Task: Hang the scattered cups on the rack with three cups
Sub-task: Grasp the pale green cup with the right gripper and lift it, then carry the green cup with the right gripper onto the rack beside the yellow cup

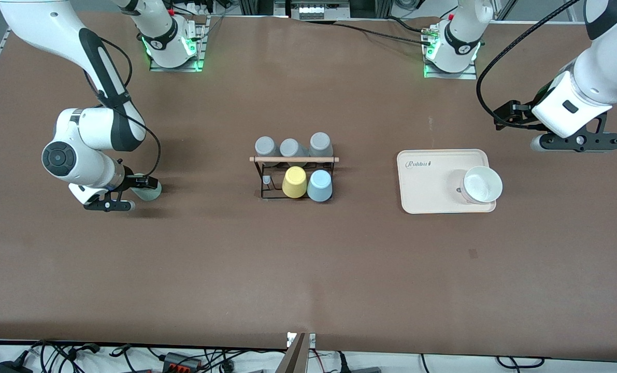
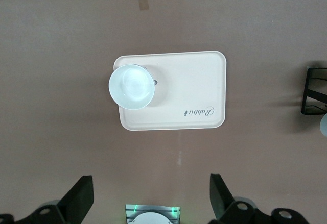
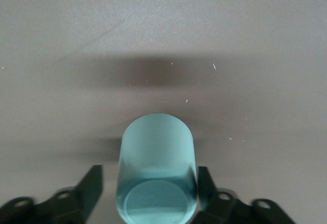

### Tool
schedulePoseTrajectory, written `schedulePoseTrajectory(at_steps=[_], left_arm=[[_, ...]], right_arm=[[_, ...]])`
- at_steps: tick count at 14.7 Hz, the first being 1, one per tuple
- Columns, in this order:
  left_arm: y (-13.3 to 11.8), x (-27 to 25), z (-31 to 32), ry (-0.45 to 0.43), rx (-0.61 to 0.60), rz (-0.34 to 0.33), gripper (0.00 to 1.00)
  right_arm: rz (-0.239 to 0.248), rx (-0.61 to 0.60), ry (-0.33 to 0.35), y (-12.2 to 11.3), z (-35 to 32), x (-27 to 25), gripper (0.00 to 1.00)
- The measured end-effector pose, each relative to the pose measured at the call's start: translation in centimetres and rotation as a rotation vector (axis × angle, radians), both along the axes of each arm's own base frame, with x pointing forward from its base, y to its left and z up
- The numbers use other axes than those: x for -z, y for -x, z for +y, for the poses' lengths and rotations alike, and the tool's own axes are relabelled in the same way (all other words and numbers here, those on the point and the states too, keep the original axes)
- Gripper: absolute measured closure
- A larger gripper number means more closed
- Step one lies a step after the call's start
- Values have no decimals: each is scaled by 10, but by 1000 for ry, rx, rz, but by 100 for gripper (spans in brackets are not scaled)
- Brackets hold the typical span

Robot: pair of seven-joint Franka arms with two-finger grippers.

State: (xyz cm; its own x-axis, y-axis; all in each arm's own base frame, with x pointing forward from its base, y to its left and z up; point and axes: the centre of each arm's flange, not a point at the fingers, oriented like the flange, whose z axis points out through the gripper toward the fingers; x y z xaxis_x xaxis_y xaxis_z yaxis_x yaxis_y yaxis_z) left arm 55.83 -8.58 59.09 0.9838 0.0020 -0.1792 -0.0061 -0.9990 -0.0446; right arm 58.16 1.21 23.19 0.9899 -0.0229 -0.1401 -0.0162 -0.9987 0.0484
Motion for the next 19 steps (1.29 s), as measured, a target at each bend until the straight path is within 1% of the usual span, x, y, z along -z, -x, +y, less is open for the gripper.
schedulePoseTrajectory(at_steps=[1, 4, 5, 6, 8, 10, 11, 13, 14, 16, 18, 19], left_arm=[[0, 0, 1, 16, -5, 1, 0], [-1, 0, 5, 38, -19, 1, 0], [-1, 0, 6, 39, -23, 1, 0], [-2, 0, 6, 39, -27, 1, 0], [-2, 0, 6, 39, -31, 1, 0], [-1, -1, 6, 39, -30, 0, 0], [-1, -1, 5, 39, -29, 0, 0], [-1, -1, 6, 39, -30, 1, 0], [-1, -1, 7, 38, -32, 2, 0], [-2, 0, 12, 38, -41, 3, 0], [-2, 0, 15, 38, -47, 3, 0], [-2, 0, 16, 38, -48, 3, 0]], right_arm=[[-4, 0, 0, -1, 0, -2, 36], [-11, -10, -1, -5, 0, -6, 36], [-6, -14, -2, -8, 1, -12, 36], [13, -17, -1, -13, 3, -23, 36], [60, -28, 0, -33, 13, -66, 36], [74, -57, 1, -54, 37, -128, 36], [65, -79, 1, -61, 53, -156, 36], [23, -123, -2, -72, 89, -191, 36], [5, -136, -8, -75, 106, -197, 36], [-15, -143, -39, -79, 142, -200, 36], [-15, -101, -70, -78, 181, -196, 36], [-14, -76, -72, -76, 200, -193, 36]])
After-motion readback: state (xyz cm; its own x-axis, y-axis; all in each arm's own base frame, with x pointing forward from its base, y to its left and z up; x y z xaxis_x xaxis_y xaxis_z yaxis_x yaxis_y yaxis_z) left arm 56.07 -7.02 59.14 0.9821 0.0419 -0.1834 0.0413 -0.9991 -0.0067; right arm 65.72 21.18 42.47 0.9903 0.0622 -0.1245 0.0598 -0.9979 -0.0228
